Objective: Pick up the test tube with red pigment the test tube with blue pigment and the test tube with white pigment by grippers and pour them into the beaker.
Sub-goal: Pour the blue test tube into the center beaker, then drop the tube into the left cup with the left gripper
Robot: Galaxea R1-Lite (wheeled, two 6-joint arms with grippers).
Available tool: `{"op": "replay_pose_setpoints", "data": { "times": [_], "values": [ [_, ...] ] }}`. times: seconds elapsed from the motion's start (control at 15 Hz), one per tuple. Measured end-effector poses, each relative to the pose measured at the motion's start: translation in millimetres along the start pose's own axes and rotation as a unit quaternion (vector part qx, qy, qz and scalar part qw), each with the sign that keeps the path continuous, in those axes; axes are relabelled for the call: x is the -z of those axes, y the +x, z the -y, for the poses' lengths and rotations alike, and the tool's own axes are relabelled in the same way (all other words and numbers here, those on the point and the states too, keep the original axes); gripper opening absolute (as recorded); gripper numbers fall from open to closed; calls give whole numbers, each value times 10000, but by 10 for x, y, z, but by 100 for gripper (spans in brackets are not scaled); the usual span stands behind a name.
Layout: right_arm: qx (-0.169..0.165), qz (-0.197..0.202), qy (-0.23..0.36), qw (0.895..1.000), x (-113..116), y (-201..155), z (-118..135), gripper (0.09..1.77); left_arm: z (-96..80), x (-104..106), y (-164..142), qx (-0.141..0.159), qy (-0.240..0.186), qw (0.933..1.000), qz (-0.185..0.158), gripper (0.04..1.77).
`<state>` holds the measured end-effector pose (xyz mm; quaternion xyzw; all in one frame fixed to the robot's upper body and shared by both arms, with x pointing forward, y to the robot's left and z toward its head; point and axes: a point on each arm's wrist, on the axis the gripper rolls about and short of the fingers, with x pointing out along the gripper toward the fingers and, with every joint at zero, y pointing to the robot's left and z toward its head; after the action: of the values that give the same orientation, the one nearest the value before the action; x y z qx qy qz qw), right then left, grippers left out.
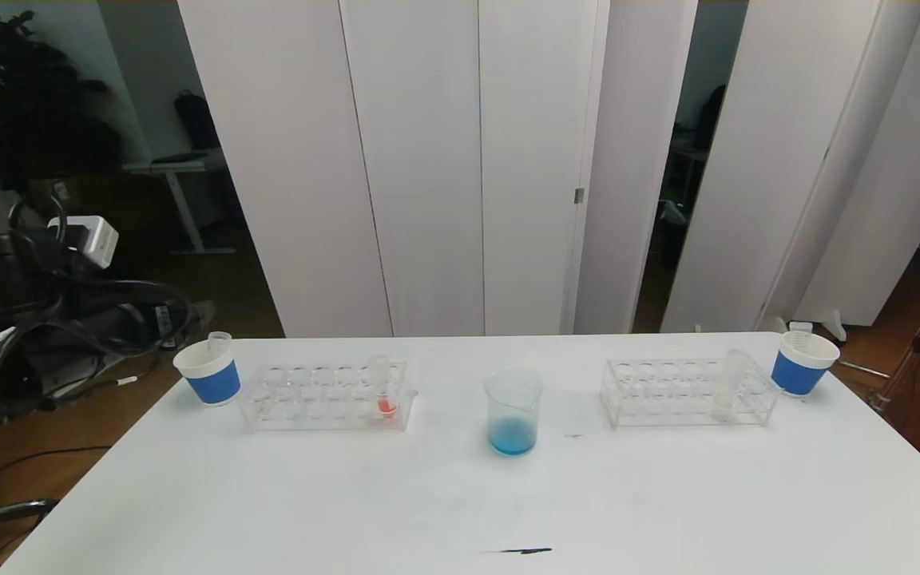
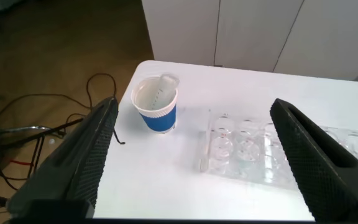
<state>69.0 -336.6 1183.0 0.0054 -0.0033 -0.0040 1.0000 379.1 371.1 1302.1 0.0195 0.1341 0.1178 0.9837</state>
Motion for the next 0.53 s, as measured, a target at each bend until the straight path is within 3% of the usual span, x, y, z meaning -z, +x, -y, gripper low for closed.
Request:
{"op": "replay_pose_setpoints", "data": {
  "times": [0.27, 0.53],
  "values": [
    [0, 0, -2, 10000, 0, 0, 0, 175, 34, 21, -808, 497, 73, 9987, -2, 175],
    [2, 2, -2, 10000, 0, 0, 0, 175, 5, 235, -1590, 1041, 159, 9944, 81, 175]
  ]
}}
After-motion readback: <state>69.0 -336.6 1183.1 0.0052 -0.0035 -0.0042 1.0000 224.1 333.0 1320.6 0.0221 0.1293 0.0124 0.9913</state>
